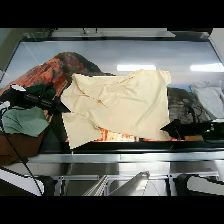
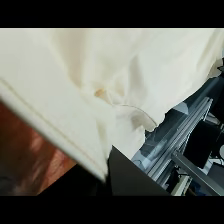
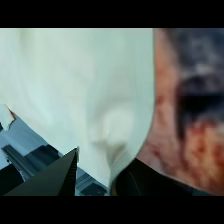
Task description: Fold the shirts.
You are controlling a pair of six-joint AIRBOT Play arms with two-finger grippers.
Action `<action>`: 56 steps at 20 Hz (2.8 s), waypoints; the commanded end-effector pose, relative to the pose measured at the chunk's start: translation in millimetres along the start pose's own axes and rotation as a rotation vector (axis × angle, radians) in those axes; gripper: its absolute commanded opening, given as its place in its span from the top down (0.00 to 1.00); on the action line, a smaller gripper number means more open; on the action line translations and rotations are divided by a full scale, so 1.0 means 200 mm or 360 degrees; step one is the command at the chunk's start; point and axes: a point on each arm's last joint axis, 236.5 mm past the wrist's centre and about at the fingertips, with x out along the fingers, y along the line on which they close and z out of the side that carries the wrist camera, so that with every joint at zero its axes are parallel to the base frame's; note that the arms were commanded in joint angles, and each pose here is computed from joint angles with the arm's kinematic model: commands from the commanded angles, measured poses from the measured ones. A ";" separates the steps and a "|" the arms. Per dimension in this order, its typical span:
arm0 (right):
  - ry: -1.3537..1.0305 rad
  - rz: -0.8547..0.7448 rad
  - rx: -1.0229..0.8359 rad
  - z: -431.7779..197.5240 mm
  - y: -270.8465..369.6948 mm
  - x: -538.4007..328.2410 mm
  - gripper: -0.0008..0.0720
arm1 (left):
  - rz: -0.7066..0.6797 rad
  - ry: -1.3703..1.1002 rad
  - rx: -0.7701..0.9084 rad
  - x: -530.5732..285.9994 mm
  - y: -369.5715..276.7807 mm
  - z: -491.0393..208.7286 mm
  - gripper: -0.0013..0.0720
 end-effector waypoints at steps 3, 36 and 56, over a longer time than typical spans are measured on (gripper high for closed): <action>-0.0048 -0.0004 0.0037 0.02 -0.05 -0.04 0.50 | 0.0001 0.0002 -0.0001 0.00 0.00 0.00 0.96; -0.2219 0.0078 -0.2187 -0.67 2.43 -1.90 0.97 | 0.0239 -0.2155 0.1940 -1.53 -2.43 -0.98 0.95; -0.1266 0.0424 -0.1914 -0.30 2.15 -1.47 0.97 | -0.0492 -0.1137 0.1894 -1.01 -2.33 -0.76 0.96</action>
